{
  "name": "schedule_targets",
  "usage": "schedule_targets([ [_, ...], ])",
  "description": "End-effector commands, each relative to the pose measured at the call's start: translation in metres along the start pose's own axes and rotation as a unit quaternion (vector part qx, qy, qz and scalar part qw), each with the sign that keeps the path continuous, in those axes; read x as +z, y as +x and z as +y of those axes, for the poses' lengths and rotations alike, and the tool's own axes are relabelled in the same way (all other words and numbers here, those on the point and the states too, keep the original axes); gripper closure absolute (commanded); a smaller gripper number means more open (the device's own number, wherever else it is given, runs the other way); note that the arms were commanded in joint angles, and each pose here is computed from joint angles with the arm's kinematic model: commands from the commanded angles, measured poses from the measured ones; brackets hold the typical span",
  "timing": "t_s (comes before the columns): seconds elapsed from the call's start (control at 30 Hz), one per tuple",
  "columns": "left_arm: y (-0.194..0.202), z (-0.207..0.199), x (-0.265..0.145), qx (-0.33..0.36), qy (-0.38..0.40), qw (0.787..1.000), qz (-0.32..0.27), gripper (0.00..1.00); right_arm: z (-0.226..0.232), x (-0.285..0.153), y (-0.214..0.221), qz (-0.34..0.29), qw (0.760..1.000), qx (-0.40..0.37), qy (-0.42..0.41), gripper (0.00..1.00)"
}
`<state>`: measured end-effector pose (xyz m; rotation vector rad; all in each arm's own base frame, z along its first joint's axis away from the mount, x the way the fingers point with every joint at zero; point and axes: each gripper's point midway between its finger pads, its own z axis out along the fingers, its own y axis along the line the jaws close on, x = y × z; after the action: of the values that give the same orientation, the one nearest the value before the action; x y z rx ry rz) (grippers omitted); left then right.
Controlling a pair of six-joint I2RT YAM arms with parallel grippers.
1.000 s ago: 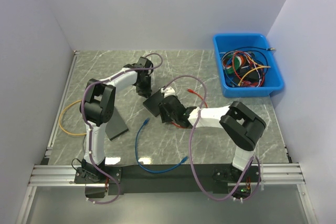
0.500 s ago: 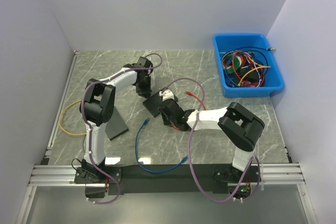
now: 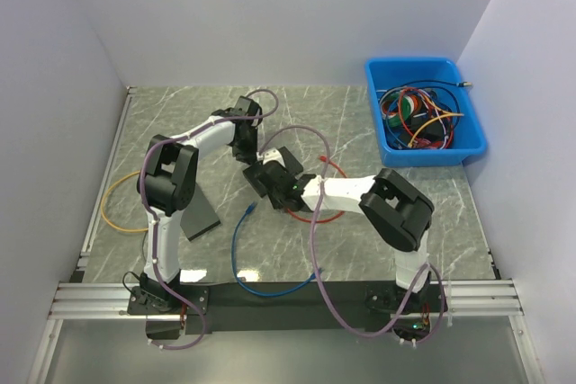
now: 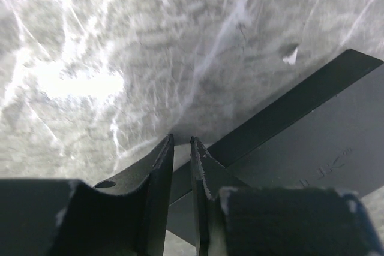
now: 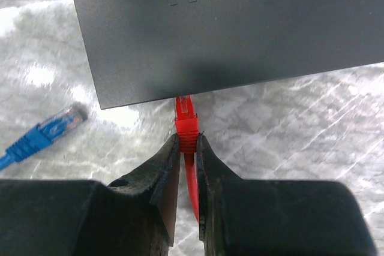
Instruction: Insert the plug into the switch port
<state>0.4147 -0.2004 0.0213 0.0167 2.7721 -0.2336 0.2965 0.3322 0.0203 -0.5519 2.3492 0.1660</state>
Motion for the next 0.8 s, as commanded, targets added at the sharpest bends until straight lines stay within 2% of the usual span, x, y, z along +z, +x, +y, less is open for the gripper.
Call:
schedule_targets([
  [0.0,0.062,-0.014,0.01,0.033,0.003,0.995,0.099,0.75,-0.007,0.002,-0.091,-0.111,0.993,0.046,0.02,1.0],
  [0.27,0.075,-0.019,0.014,0.042,0.0,0.993,0.109,0.75,-0.023,0.01,-0.143,-0.137,0.984,0.115,0.016,1.0],
  [0.37,0.075,-0.018,0.014,0.043,-0.003,0.993,0.109,0.75,-0.018,0.013,-0.152,-0.141,0.983,0.115,0.008,1.0],
  [0.57,0.074,-0.015,0.017,0.046,-0.01,0.993,0.109,0.75,-0.001,0.015,-0.124,-0.121,0.986,0.109,-0.029,1.0],
  [0.77,0.074,-0.01,0.021,0.048,-0.023,0.992,0.111,0.73,0.044,0.004,-0.088,-0.11,0.988,0.096,-0.06,1.0],
])
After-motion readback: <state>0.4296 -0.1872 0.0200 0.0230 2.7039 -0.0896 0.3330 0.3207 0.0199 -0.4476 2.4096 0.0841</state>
